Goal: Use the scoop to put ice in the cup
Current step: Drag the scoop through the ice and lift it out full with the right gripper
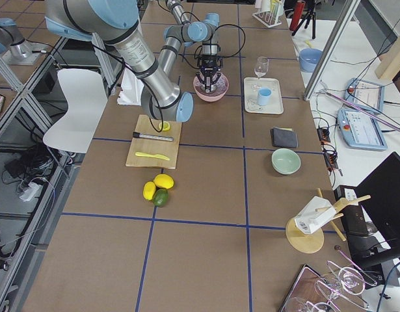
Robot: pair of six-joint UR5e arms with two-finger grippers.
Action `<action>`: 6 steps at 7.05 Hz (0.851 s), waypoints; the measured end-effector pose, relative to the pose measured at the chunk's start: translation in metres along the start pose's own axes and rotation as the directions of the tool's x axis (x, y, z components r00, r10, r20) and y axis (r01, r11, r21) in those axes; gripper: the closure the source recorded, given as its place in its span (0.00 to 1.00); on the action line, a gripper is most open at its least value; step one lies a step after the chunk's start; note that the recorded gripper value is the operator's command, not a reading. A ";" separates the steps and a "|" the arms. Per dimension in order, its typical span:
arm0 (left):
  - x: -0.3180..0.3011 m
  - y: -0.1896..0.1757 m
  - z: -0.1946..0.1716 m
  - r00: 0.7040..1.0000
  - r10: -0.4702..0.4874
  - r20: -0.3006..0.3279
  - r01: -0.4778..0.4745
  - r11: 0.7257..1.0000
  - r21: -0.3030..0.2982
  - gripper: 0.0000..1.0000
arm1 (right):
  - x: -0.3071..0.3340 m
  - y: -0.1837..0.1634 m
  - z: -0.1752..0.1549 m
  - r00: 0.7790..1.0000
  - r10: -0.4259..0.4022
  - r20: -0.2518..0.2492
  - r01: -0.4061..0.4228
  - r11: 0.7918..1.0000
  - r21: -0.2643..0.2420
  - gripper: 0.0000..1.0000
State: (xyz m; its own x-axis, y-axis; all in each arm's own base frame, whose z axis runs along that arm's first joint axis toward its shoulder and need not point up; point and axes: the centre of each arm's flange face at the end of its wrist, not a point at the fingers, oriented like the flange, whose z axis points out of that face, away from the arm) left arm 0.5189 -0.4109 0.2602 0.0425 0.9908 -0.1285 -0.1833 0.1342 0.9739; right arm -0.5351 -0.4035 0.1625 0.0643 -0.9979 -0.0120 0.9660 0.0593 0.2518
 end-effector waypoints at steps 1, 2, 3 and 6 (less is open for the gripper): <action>0.000 -0.001 -0.001 1.000 0.001 0.000 -0.001 1.000 0.001 0.00 | 0.001 0.010 0.002 1.000 0.004 -0.017 -0.003 0.999 0.041 1.00; 0.000 -0.002 -0.002 1.000 0.001 0.002 -0.001 1.000 0.003 0.00 | 0.004 0.019 0.003 1.000 0.010 -0.027 -0.008 0.997 0.078 1.00; 0.000 -0.003 -0.003 1.000 0.000 -0.002 0.000 1.000 0.002 0.00 | 0.008 0.024 0.004 0.999 0.021 -0.028 -0.018 0.993 0.121 1.00; -0.004 -0.002 -0.008 1.000 -0.004 -0.022 0.004 1.000 0.001 0.00 | 0.012 0.043 0.013 0.997 0.068 -0.023 -0.060 0.960 0.272 1.00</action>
State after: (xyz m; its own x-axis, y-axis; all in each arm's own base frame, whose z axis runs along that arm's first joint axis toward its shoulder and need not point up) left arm 0.5112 -0.4154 0.2576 0.0214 0.9904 -0.1364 -0.1825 0.1380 0.9735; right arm -0.4958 -0.4130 0.1854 0.1360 -0.9906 -0.0169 0.8555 0.1088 0.5062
